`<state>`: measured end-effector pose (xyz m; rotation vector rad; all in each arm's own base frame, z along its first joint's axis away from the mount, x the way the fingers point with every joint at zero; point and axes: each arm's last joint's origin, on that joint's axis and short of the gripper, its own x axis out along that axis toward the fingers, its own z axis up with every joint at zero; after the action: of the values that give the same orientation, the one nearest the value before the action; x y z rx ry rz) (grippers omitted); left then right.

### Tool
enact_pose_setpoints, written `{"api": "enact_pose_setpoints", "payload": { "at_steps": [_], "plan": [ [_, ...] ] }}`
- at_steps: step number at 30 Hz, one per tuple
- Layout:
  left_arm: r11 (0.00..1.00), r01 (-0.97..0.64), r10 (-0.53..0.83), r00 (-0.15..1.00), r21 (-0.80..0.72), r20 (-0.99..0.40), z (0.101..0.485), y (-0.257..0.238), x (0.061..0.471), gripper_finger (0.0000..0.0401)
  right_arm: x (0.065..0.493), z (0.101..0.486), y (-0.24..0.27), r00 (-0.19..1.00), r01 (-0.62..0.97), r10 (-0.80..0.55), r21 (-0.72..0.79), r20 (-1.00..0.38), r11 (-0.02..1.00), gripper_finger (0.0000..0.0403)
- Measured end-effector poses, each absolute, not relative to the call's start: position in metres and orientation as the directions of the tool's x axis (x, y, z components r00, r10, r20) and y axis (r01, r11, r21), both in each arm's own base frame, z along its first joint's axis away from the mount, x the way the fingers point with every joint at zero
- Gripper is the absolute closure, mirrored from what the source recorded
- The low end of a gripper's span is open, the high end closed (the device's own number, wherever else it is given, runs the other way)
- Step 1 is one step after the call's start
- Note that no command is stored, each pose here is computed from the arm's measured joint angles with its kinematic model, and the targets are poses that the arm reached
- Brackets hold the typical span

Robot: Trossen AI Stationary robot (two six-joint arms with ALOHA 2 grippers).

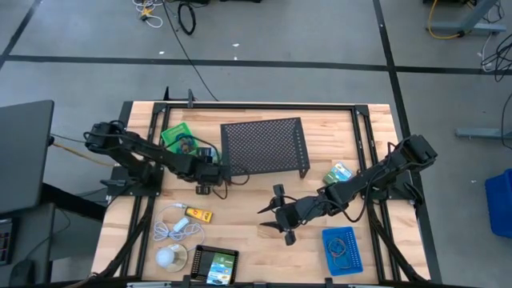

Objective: Pick & Place Office Desk Supplies
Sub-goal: Put the yellow crayon box into the black bin

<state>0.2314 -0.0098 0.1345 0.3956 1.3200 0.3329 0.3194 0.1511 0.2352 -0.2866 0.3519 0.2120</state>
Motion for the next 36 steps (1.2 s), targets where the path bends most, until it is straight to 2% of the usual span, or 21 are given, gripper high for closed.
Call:
{"api": "enact_pose_setpoints", "payload": {
  "at_steps": [9,20,28,31,36],
  "plan": [
    [0.951,0.026,0.291,0.255,0.307,-0.922,0.139,-0.02,0.232,0.0185,0.318,0.234,0.153,0.912,-0.261,0.159,-0.237,-0.378,0.936,0.0229],
    [0.988,0.142,0.015,0.308,0.061,-0.951,0.165,-0.066,0.241,0.0186,0.318,0.234,0.153,0.909,-0.266,0.161,-0.236,-0.384,0.935,0.0229],
    [0.981,0.191,-0.071,0.449,0.018,-0.891,0.187,-0.093,0.255,0.0186,0.317,0.233,0.154,0.909,-0.266,0.162,-0.234,-0.385,0.935,0.0229],
    [0.985,0.17,-0.05,0.447,0.03,-0.893,0.194,-0.094,0.256,0.0186,0.317,0.233,0.154,0.909,-0.262,0.162,-0.224,-0.385,0.939,0.0229],
    [0.985,0.046,0.138,0.346,0.164,-0.928,0.195,-0.082,0.245,0.0186,0.317,0.233,0.154,0.906,-0.26,0.161,-0.214,-0.391,0.942,0.0229]
  ]
}}
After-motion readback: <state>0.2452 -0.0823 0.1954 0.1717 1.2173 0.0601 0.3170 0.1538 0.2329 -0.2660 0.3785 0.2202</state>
